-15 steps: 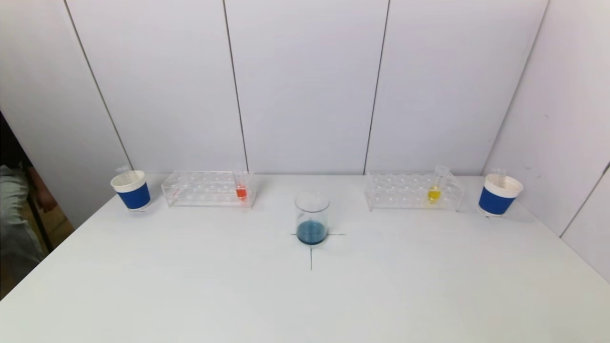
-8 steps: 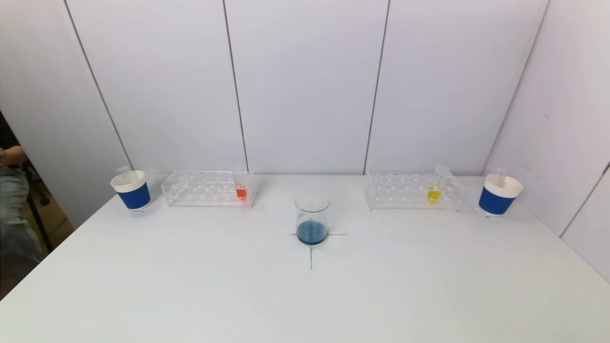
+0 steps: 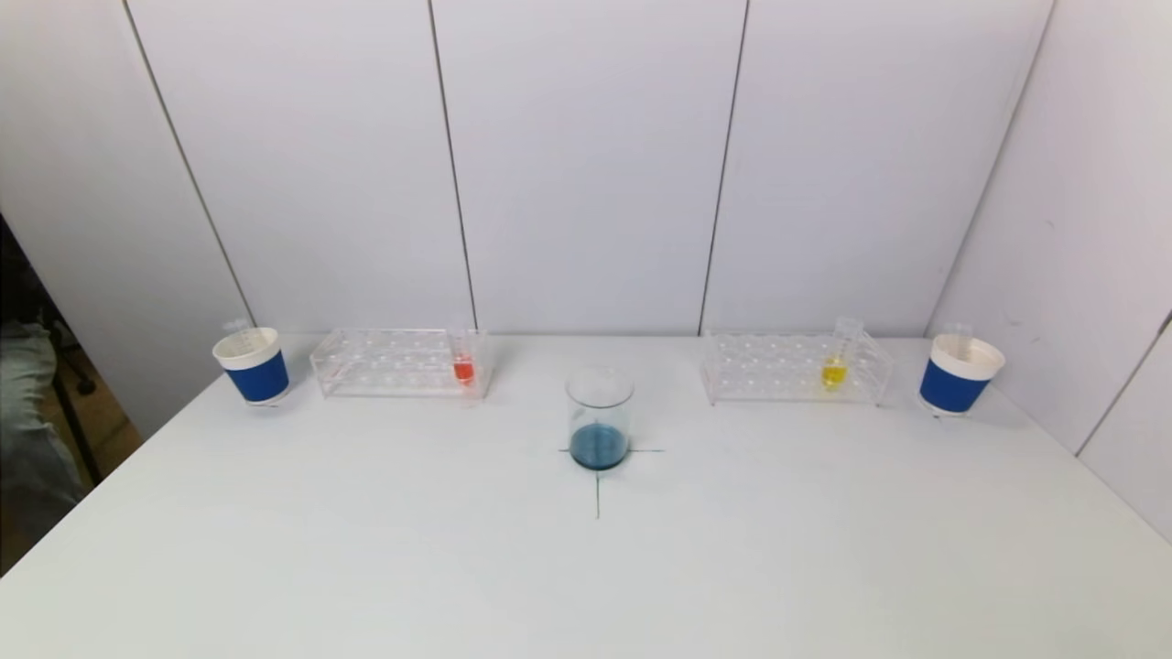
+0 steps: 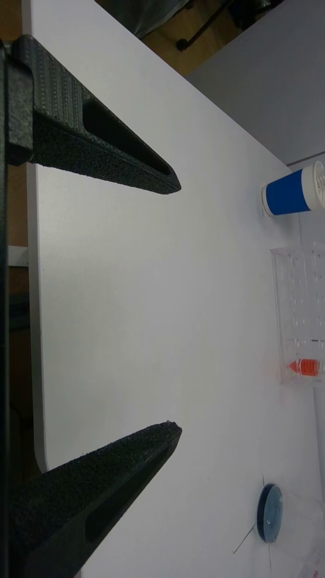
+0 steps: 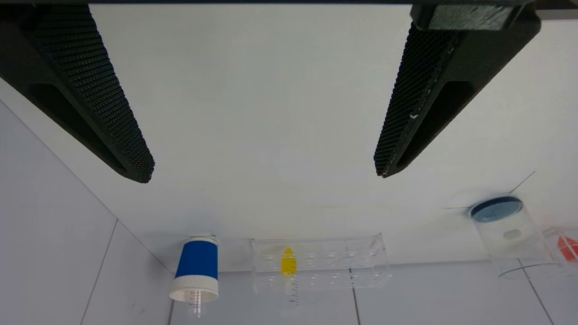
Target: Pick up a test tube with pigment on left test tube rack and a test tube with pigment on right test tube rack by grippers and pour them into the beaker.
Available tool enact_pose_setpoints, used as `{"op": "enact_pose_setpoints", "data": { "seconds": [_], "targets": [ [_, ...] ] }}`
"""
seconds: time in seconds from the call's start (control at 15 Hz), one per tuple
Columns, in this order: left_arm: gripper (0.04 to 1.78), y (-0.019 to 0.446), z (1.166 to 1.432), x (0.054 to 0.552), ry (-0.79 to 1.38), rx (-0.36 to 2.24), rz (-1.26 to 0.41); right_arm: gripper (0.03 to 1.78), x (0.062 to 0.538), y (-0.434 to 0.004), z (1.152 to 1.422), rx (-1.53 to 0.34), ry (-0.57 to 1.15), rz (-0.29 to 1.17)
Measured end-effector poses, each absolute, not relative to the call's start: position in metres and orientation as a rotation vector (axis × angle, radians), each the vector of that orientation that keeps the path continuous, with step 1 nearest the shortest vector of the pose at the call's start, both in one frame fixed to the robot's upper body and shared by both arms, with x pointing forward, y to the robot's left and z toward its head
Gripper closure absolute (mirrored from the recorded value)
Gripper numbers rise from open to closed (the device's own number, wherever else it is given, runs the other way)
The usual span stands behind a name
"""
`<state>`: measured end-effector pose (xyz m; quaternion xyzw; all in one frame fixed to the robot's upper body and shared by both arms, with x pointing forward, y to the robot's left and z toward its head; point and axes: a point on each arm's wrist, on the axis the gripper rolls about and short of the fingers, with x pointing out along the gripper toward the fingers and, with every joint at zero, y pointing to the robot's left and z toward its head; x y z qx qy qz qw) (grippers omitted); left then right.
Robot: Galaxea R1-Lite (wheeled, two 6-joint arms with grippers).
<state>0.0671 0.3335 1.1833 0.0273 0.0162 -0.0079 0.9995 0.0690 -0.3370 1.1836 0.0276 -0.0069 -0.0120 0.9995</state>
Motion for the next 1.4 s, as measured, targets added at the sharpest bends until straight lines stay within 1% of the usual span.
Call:
{"op": "enact_pose_setpoints", "data": {
  "seconds": [1.4],
  "targets": [
    [0.06,0.3335,1.1833,0.0671,0.032,0.055,-0.016,0.04,0.0690,-0.3370,1.1837,0.055,-0.014,-0.024]
  ]
}}
